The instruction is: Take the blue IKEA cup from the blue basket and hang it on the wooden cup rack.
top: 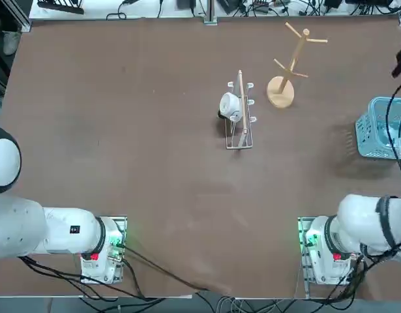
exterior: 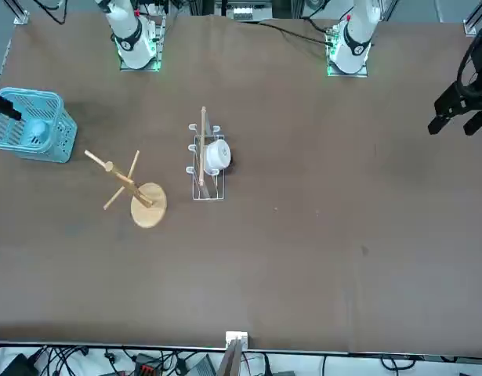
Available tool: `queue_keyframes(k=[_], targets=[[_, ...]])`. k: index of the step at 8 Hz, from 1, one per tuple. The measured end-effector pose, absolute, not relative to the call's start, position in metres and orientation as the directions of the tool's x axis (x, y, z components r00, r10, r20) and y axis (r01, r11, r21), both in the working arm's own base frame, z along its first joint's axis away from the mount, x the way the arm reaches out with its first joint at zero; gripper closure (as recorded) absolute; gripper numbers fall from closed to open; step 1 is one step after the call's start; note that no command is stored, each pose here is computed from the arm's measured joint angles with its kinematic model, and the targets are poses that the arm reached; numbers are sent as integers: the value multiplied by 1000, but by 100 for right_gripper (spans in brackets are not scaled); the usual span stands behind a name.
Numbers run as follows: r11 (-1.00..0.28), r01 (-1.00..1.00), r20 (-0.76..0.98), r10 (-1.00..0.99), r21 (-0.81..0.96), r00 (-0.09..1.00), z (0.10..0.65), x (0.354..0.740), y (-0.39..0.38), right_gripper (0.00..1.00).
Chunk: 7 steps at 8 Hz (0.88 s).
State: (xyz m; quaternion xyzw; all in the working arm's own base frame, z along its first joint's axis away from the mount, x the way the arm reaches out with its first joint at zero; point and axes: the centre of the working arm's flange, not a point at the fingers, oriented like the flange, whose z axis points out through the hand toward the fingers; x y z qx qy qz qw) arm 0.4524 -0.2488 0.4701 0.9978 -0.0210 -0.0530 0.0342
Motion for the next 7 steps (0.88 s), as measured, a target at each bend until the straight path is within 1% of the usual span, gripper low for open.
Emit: queue_keyframes(k=[2, 4, 5, 7], targets=[[-996, 27, -53, 23, 81, 998, 429, 418, -279, 0], [-994, 67, -39, 64, 84, 997, 394, 394, -299, 0], [-994, 77, -43, 74, 79, 996, 379, 389, -302, 0], [-994, 87, -59, 84, 66, 995, 352, 393, -303, 0]])
